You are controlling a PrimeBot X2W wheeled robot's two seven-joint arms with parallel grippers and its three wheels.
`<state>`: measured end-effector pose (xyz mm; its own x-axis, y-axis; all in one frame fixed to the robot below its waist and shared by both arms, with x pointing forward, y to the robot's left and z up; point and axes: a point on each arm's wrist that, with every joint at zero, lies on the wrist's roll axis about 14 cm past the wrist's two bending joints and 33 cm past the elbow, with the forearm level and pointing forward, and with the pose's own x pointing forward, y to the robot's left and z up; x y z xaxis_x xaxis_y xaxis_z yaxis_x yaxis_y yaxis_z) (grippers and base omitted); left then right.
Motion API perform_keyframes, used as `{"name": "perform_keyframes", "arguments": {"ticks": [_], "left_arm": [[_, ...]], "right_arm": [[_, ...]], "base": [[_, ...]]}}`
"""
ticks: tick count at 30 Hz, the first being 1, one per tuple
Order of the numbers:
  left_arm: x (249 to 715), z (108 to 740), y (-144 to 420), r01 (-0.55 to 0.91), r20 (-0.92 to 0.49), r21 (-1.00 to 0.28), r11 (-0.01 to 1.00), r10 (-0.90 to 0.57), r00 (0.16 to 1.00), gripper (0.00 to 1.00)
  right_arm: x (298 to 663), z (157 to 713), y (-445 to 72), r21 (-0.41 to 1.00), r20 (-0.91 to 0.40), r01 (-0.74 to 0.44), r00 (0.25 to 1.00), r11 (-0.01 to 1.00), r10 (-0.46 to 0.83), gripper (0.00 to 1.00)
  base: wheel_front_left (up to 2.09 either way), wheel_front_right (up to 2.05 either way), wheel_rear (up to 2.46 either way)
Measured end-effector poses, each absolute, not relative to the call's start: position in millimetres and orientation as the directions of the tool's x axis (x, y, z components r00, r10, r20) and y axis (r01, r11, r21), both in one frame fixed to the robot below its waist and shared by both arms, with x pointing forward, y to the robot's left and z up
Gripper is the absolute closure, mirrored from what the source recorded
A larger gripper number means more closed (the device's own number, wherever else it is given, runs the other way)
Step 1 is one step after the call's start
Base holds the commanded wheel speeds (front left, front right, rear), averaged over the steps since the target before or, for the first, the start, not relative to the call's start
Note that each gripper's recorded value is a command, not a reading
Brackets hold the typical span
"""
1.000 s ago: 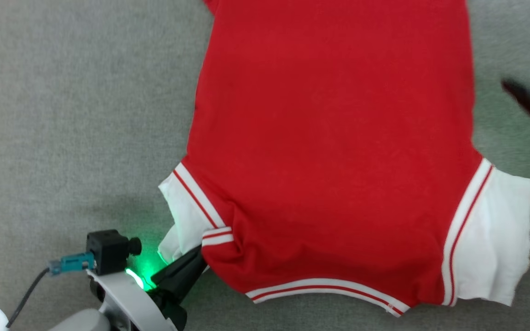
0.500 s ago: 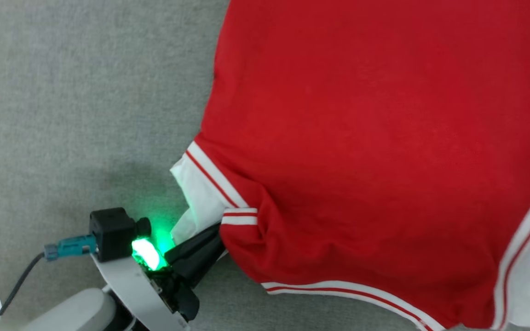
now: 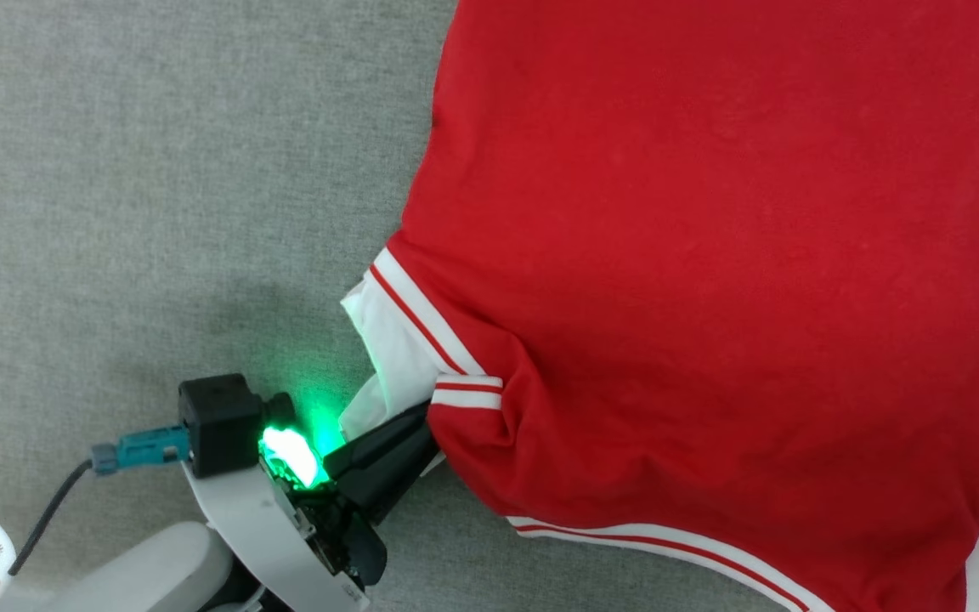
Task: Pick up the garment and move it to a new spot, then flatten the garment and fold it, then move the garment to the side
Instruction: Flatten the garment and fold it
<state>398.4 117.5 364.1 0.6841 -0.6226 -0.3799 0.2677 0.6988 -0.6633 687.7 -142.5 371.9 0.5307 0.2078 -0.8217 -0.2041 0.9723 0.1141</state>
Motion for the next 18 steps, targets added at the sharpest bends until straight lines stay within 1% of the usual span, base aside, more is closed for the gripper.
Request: {"name": "perform_keyframes", "arguments": {"ticks": [5,10,15,18], "left_arm": [[399.6,366.5,117.5,0.271,-0.371,-0.661,0.7,-0.618,0.693,1.0],[403.6,373.6,121.0,0.264,-0.35,-0.658,0.706,-0.596,0.723,1.0],[401.8,382.3,123.9,0.265,-0.337,-0.649,0.714,-0.581,0.741,1.0],[396.4,386.3,128.7,0.26,-0.342,-0.636,0.727,-0.567,0.749,1.0]], "right_arm": [[686.1,375.9,-144.0,0.116,-0.815,-0.201,0.541,0.973,0.209,1.0],[676.1,386.3,-153.2,0.112,-0.808,-0.204,0.551,0.973,0.209,1.0],[650.0,400.9,-169.0,0.101,-0.798,-0.237,0.56,0.966,0.221,1.0],[622.5,408.4,-181.9,0.104,-0.8,-0.261,0.552,0.96,0.237,1.0]], "base": [[0.0,0.0,0.0],[0.0,0.0,0.0],[0.0,0.0,0.0],[0.0,0.0,0.0]]}}
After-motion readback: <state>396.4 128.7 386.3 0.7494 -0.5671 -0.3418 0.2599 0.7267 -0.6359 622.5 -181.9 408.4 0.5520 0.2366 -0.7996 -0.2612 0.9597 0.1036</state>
